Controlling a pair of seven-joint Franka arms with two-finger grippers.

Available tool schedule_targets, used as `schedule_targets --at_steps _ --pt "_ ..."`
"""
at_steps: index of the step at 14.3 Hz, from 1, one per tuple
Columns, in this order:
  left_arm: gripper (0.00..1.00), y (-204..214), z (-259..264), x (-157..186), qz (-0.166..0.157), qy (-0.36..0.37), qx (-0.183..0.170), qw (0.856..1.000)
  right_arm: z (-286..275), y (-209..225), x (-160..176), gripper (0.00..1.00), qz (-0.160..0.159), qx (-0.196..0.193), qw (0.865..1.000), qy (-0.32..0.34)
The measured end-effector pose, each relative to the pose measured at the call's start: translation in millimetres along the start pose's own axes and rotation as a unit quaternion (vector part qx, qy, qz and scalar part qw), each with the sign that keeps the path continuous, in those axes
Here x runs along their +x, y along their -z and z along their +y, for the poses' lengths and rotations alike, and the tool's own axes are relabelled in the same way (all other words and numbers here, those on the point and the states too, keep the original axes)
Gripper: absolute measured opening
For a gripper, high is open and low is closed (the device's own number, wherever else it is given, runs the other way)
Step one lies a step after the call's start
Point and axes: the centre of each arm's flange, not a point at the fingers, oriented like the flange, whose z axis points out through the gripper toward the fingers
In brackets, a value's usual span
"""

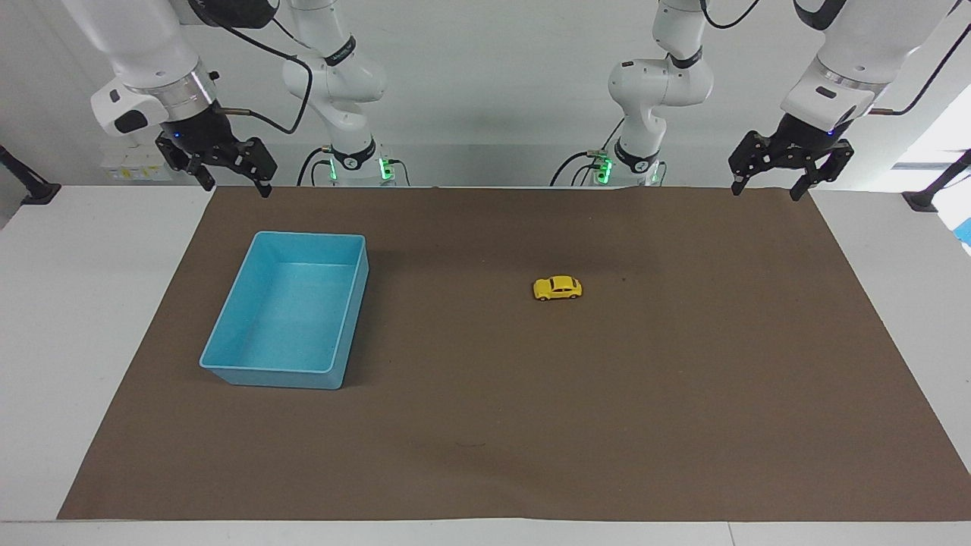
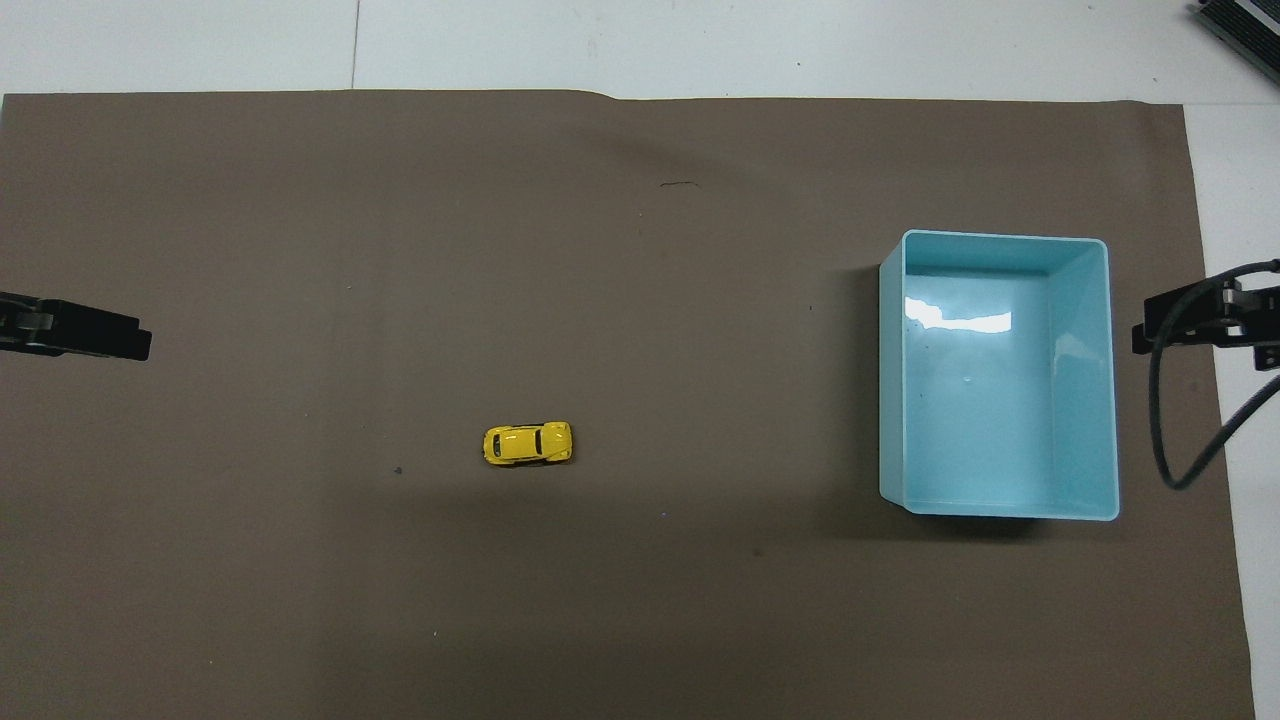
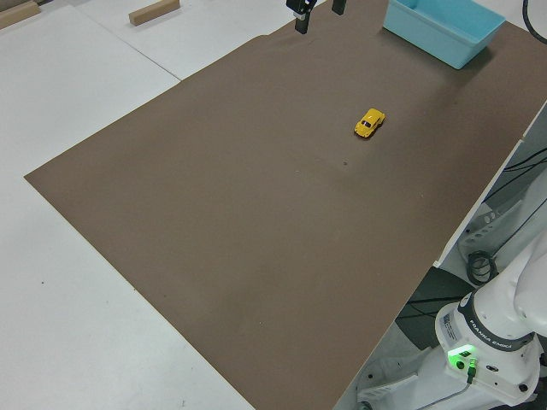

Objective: Wind up and store yellow beetle car

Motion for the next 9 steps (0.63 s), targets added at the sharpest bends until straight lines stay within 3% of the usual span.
schedule_targets --at_steps 9 --pt "1.0 0 11 -2 -0.005 -0.01 0.0 1.0 0 0 0 1.0 0.0 0.0 1.0 0.0"
